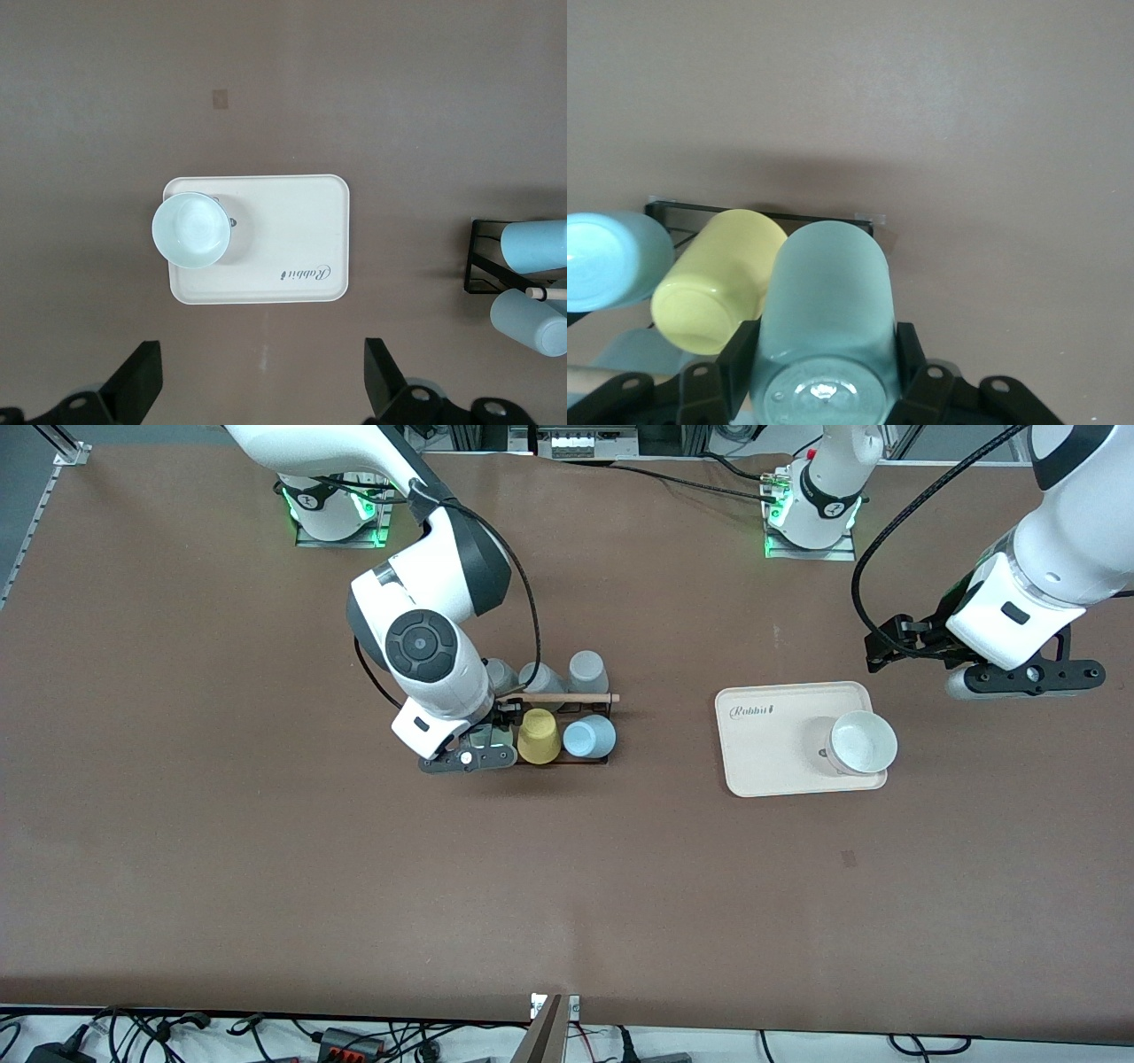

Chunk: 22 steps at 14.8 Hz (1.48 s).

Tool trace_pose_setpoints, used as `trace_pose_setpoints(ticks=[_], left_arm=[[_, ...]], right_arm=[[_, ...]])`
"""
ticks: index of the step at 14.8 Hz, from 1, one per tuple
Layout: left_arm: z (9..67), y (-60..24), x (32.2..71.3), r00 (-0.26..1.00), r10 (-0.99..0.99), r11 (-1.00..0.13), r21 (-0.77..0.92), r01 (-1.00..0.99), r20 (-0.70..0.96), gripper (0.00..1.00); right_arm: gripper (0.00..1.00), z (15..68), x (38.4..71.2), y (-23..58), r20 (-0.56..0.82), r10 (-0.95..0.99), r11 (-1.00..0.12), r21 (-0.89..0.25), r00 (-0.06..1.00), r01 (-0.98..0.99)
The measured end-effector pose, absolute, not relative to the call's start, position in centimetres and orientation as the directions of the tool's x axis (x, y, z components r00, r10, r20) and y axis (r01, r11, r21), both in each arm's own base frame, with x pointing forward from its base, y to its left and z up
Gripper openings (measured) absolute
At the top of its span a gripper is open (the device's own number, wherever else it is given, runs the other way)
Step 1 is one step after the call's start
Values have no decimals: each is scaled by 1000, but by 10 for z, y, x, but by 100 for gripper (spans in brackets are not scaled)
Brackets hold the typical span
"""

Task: Hang scattered cups on rack with three cups
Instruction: 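Hang the mint-green cup on the peg beside the yellow cup, release, then pull the open right gripper back from the rack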

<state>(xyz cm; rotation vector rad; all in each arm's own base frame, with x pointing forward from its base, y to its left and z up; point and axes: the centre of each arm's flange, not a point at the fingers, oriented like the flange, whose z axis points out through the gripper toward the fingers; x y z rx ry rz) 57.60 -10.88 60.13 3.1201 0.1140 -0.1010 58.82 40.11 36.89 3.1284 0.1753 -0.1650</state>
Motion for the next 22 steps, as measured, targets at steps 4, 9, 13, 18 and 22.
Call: trace_pose_setpoints(ticks=[4, 9, 13, 18, 22], left_arm=[[599, -109, 576, 997, 43, -999, 16, 44, -70, 100], [598, -109, 576, 997, 4, -1000, 19, 5, -71, 100], [598, -110, 576, 997, 1, -1000, 23, 3, -72, 100], [598, -111, 575, 997, 0, -1000, 31, 2, -73, 100], [603, -111, 573, 998, -4, -999, 32, -2, -65, 100]], right_arm=[[67, 357, 587, 409, -101, 87, -996, 6, 991, 88], [67, 340, 588, 413, -112, 88, -996, 11, 990, 90], [67, 316, 590, 415, -120, 86, -996, 15, 989, 89], [87, 316, 596, 415, -103, 42, -999, 12, 994, 43], [100, 372, 616, 404, -69, 6, -1000, 3, 998, 6]])
